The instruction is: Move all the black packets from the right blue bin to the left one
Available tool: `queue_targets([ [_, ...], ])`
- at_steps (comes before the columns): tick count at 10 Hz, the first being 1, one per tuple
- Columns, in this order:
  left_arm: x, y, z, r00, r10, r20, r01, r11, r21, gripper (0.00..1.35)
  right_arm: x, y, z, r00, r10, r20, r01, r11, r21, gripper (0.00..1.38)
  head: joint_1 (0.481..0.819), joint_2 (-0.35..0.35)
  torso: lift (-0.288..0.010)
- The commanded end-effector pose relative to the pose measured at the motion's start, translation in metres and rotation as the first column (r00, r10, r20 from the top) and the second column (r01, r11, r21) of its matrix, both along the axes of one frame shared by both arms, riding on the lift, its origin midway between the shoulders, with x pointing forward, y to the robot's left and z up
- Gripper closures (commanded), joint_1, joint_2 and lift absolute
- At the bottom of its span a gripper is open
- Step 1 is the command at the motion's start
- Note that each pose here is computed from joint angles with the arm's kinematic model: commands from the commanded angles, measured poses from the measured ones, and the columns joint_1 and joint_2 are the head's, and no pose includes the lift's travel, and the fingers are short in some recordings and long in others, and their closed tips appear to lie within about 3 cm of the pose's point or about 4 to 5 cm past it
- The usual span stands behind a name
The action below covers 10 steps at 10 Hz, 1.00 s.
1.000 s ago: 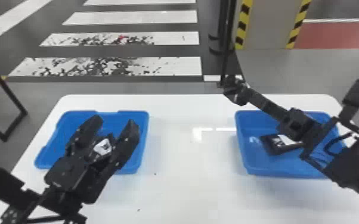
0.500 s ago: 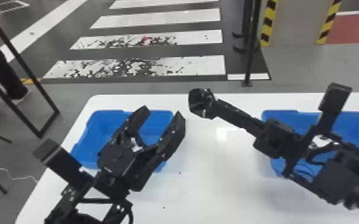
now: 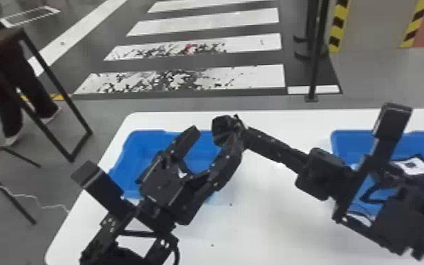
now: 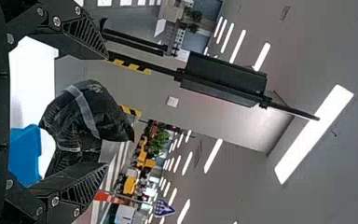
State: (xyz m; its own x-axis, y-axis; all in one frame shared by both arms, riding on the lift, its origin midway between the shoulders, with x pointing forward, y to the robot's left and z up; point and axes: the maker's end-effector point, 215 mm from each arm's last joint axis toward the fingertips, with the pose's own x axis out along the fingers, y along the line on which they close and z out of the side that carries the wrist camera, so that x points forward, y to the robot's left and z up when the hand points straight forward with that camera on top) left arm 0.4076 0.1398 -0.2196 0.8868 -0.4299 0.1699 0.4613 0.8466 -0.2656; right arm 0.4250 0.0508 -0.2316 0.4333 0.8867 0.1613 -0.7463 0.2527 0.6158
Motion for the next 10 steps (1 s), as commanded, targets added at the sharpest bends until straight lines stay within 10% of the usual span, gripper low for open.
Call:
queue_targets([
  [1,0.0,0.003,0.0,1.0,0.006,0.0,-0.006,1.0,-0.003,0.24,-0.009,0.012,-0.001,0.999,0.033,-0.01,-0.033,0.999,0.008,1.16,0.695,0.249,-0.14],
  [2,0.0,0.006,0.004,1.0,0.016,0.017,-0.017,1.0,0.007,0.38,-0.013,0.016,-0.003,0.999,0.043,-0.02,-0.043,0.999,0.012,1.16,0.695,0.264,-0.14],
  [3,-0.001,0.011,0.007,0.998,0.046,0.032,-0.048,0.998,0.043,0.98,-0.014,0.017,-0.004,0.999,0.047,-0.025,-0.047,0.999,0.013,1.16,0.695,0.277,-0.14],
  [4,-0.004,0.016,0.012,0.997,0.078,0.027,-0.08,0.995,0.058,1.22,-0.014,0.017,-0.004,0.999,0.047,-0.025,-0.047,0.999,0.013,1.16,0.695,0.289,-0.14],
  [9,-0.005,0.017,0.016,0.996,0.085,0.034,-0.088,0.991,0.106,1.21,0.006,0.013,0.005,1.0,0.014,-0.001,-0.014,0.999,0.04,1.15,0.695,0.294,-0.14],
  [10,-0.005,0.02,0.017,0.995,0.091,0.038,-0.094,0.99,0.109,1.21,0.007,0.012,0.005,1.0,0.011,-0.011,-0.011,0.998,0.061,0.98,0.695,0.293,-0.14],
])
